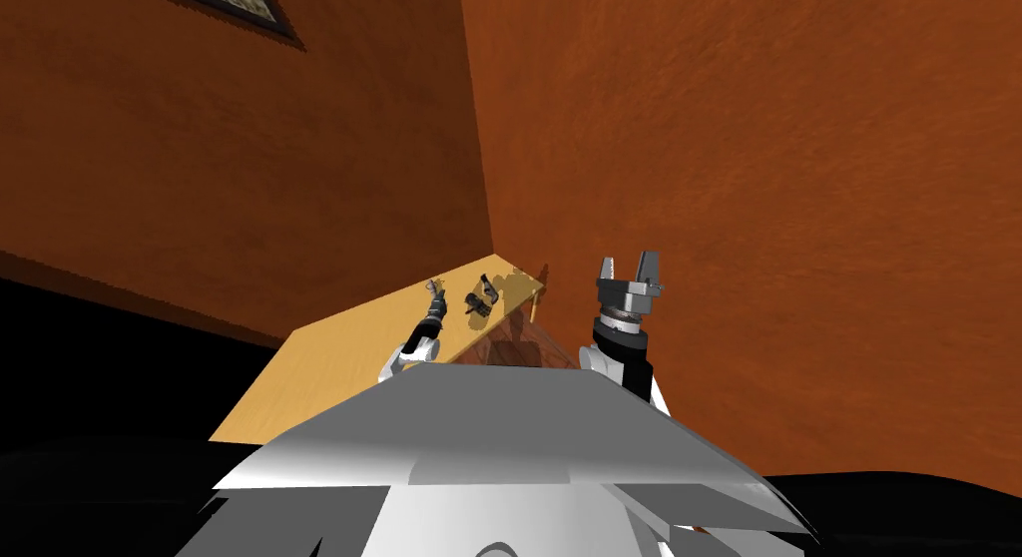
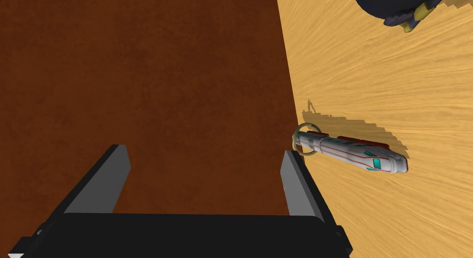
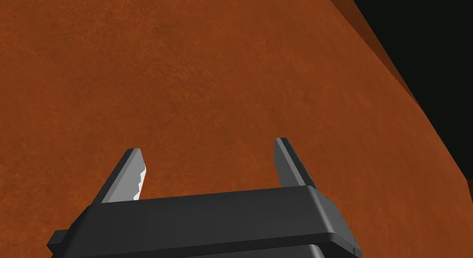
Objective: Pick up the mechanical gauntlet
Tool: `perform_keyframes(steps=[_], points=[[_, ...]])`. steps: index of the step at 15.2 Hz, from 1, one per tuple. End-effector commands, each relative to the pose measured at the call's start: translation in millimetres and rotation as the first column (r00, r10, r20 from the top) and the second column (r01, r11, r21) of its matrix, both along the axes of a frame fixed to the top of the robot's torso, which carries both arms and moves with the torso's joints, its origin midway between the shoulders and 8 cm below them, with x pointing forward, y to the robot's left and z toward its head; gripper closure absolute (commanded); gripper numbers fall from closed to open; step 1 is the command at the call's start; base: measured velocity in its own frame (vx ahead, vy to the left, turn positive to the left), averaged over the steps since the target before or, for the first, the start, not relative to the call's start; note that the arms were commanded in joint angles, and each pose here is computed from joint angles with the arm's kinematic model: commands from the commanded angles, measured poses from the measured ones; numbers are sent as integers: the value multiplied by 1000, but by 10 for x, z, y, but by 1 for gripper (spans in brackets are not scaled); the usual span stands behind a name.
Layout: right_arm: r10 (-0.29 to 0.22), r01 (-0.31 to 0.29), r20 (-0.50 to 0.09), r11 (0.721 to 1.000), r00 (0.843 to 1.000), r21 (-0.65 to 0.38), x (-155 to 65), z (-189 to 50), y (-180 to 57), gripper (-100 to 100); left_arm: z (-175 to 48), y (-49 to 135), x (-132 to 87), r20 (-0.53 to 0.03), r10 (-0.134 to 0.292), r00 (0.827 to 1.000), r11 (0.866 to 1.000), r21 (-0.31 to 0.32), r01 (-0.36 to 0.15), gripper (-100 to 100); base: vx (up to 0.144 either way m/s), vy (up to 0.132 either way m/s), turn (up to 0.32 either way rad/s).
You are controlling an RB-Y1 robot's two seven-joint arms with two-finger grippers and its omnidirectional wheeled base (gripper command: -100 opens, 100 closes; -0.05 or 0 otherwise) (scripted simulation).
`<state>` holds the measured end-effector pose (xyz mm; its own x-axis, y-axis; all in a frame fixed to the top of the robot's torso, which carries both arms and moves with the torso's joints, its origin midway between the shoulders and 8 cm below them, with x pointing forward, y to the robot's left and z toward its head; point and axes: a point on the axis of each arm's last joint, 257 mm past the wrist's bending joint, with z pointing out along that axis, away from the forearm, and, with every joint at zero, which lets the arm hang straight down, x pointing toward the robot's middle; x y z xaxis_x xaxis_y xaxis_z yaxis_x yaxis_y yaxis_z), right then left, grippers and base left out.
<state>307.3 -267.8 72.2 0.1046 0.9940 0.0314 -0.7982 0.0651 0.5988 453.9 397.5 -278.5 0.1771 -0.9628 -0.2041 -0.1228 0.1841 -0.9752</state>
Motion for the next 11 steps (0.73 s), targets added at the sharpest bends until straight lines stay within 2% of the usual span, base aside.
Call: perform_keyframes(steps=[1, 2, 3, 4, 5, 6, 8, 9, 11], points=[[0, 0, 0, 1000, 1000, 0, 0, 0, 0, 0, -225, 90, 1, -55, 25, 998, 999, -32, -27, -100, -2, 10, -149], [0, 0, 0, 1000, 1000, 0, 0, 0, 0, 0, -243, 94, -5, -58, 26, 998, 999, -33, -28, -100, -3, 10, -130], [0, 0, 0, 1000, 1000, 0, 0, 0, 0, 0, -404, 152, -17, -97, 43, 994, 997, -56, -49, -100, -2, 9, -161], [0, 0, 0, 1000, 1000, 0, 0, 0, 0, 0, -404, 152, -17, -97, 43, 994, 997, -56, -49, -100, -2, 10, -124], [0, 0, 0, 1000, 1000, 0, 0, 0, 0, 0, -544, 199, -29, -131, 57, 990, 995, -78, -68, -100, -2, 9, -167], [0, 0, 0, 1000, 1000, 0, 0, 0, 0, 0, -561, 202, -35, -135, 58, 989, 994, -79, -69, -100, -1, 11, -129], [0, 0, 0, 1000, 1000, 0, 0, 0, 0, 0, -849, 273, -78, -205, 83, 975, 986, -123, -109, -100, -2, 10, -146], [0, 0, 0, 1000, 1000, 0, 0, 0, 0, 0, -860, 274, -83, -207, 83, 975, 986, -123, -110, -100, -2, 12, -163], [0, 0, 0, 1000, 1000, 0, 0, 0, 0, 0, -1124, 310, -138, -271, 101, 957, 975, -165, -149, -100, -1, 11, -189]])
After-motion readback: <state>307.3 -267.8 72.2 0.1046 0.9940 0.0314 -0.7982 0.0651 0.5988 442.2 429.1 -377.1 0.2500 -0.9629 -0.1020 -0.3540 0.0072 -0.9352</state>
